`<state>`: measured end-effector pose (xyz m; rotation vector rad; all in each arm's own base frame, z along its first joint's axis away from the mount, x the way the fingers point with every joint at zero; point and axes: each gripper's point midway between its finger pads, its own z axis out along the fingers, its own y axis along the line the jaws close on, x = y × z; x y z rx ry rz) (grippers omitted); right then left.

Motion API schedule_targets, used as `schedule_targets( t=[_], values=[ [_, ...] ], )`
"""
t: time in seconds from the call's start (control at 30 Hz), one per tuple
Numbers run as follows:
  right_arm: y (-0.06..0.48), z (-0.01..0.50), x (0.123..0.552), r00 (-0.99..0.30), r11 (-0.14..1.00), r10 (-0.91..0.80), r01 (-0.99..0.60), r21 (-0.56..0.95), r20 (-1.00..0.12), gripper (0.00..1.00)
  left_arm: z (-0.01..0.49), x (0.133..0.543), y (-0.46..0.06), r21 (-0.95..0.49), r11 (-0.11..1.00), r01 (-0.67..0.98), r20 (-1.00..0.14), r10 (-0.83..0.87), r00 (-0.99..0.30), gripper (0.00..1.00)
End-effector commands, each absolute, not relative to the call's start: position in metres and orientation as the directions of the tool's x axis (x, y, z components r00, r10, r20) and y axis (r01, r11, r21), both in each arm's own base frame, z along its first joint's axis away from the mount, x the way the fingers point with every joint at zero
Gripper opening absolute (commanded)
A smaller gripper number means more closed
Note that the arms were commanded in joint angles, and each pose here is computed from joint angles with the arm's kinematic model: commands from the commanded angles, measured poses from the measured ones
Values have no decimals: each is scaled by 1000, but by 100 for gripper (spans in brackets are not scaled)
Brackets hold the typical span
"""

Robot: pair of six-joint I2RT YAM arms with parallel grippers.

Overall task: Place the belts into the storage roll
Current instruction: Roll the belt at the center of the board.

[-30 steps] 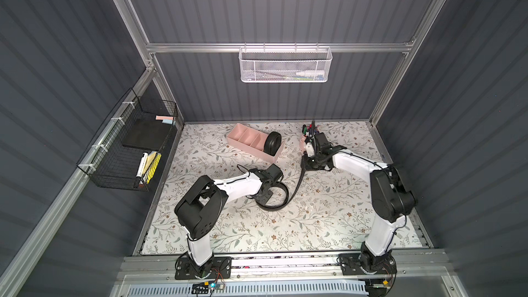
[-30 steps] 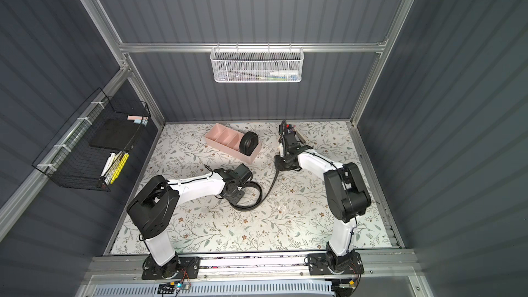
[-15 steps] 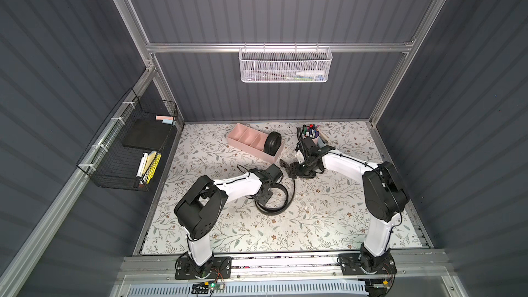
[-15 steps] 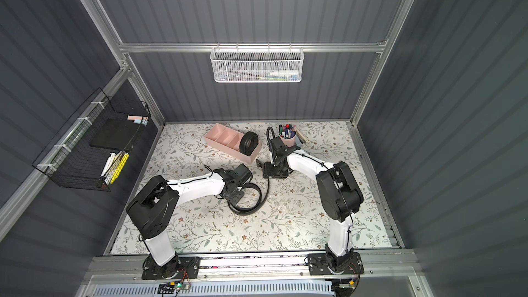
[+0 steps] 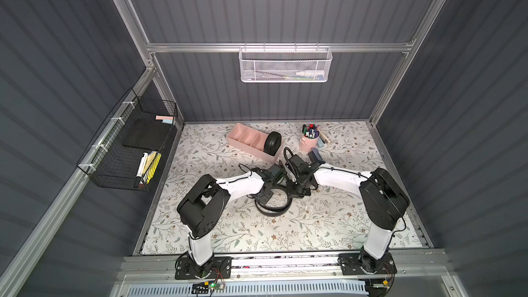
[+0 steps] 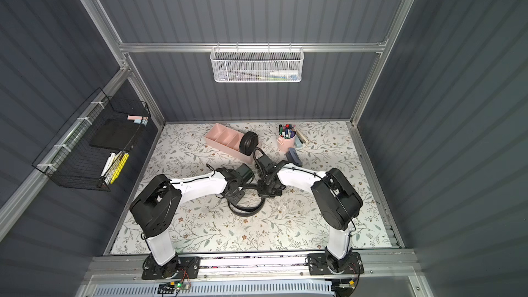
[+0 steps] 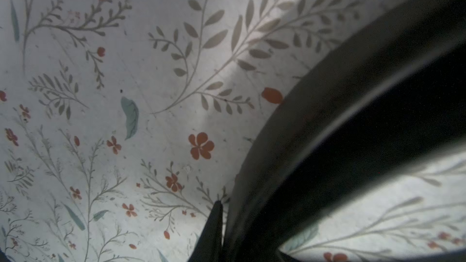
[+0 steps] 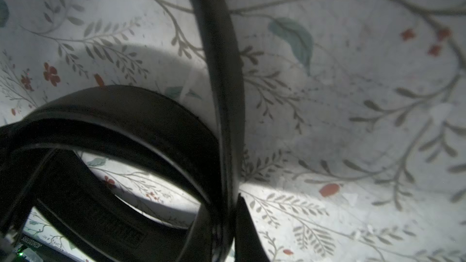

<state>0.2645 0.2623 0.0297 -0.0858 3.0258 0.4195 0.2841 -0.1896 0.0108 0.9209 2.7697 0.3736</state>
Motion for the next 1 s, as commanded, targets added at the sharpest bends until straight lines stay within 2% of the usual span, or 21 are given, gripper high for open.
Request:
schedule_targets(
  t=[0.0,0.13,0.23,0.27,0.3,0.33,0.37,0.4,0.6,0.8,0.97],
  values=[
    [208,18,242,-999,998,-11,-13,67,-35,3,-45,222,-141,287,728,622,239,574,-783,21],
    [191,18,233,-1000,999,-11,-12,40,-24,4,-49,228,-130,315,724,614,260,556,-789,21],
    [184,18,230,-1000,999,-19,-20,48,-22,5,-50,233,-126,316,730,606,258,548,-796,27],
    [187,18,229,-999,997,-31,-32,66,-17,10,-49,235,-127,312,731,607,256,551,-795,24],
    [192,19,229,-999,995,-41,-43,92,-18,21,-47,240,-129,320,727,607,244,556,-795,18],
    [196,20,231,-999,992,-46,-49,117,-26,41,-45,243,-132,321,725,610,233,564,-792,12],
    [202,23,235,-998,988,-48,-53,144,-40,53,-43,245,-137,314,727,611,219,570,-792,9],
    [207,27,240,-997,984,-51,-59,171,-55,57,-41,246,-140,309,728,612,208,576,-791,8],
    [232,66,290,-987,958,-4,-50,281,-162,65,-40,243,-147,304,710,635,203,603,-771,4],
    [232,54,313,-995,965,-8,-34,261,-100,64,-43,232,-139,300,723,623,213,585,-782,4],
    [240,37,303,-998,961,-43,-55,271,-48,60,-44,228,-139,289,734,615,213,577,-789,4]
  ],
)
